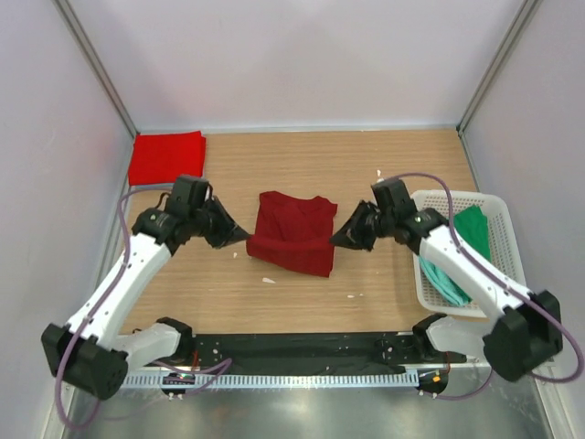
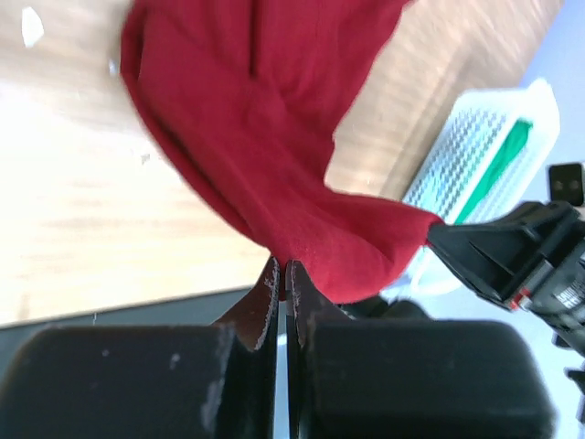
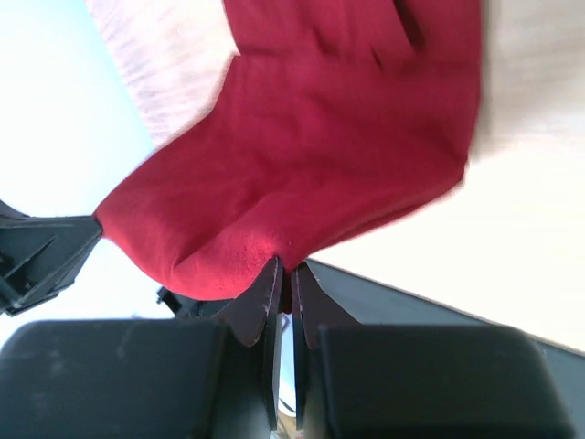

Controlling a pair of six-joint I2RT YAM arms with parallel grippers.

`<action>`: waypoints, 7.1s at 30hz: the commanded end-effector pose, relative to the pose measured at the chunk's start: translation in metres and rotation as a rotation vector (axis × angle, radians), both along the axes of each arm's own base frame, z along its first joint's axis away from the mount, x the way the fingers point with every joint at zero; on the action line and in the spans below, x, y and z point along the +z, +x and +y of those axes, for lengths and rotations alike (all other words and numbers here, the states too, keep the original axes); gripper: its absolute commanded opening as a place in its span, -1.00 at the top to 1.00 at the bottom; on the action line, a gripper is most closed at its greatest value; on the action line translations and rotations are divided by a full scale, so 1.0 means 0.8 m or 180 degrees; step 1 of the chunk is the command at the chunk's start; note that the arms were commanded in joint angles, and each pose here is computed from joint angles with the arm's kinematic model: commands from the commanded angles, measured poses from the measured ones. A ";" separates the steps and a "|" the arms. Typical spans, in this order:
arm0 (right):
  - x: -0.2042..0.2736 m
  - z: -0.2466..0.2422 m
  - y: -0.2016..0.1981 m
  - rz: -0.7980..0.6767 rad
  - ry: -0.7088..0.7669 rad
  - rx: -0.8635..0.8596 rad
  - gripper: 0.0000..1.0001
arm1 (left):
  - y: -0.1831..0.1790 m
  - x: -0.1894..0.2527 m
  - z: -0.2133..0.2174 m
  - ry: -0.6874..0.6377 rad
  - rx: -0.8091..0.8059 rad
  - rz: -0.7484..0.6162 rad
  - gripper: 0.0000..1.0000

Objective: Fold and stack the t-shirts
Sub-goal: Fold the tshirt

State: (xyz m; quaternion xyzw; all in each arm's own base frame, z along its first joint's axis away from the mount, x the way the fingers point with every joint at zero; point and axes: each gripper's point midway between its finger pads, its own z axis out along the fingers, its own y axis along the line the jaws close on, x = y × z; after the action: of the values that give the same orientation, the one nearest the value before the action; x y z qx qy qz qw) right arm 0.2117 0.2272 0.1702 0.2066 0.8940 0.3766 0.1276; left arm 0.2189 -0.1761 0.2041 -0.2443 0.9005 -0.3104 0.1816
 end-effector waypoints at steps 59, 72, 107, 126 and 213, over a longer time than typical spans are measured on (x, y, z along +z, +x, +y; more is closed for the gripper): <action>-0.083 -0.043 0.301 -0.1009 -0.1125 0.0834 -0.12 | 0.319 -0.113 -0.015 0.0847 -0.1488 -0.0820 0.19; -0.121 -0.038 0.296 -0.0879 -0.1445 0.0995 -0.05 | 0.338 -0.170 -0.024 0.1079 -0.1528 -0.0593 0.30; -0.141 -0.024 0.314 -0.0806 -0.1370 0.1229 0.17 | 0.340 -0.183 -0.036 0.1157 -0.1585 -0.0515 0.43; -0.048 -0.021 0.308 -0.1036 -0.1291 0.0957 0.97 | 0.320 -0.119 -0.015 0.1317 -0.1329 -0.0680 1.00; -0.089 -0.102 0.423 -0.0962 -0.1761 0.0520 -0.01 | 0.413 -0.048 0.011 0.1717 -0.0640 -0.1129 0.24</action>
State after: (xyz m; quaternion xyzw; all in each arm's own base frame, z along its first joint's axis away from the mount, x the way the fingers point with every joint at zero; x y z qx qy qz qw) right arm 0.5553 0.1517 0.0703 0.0345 0.9476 0.1696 0.2684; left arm 0.5483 -0.1764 0.0858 -0.0212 0.9481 -0.0972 0.3019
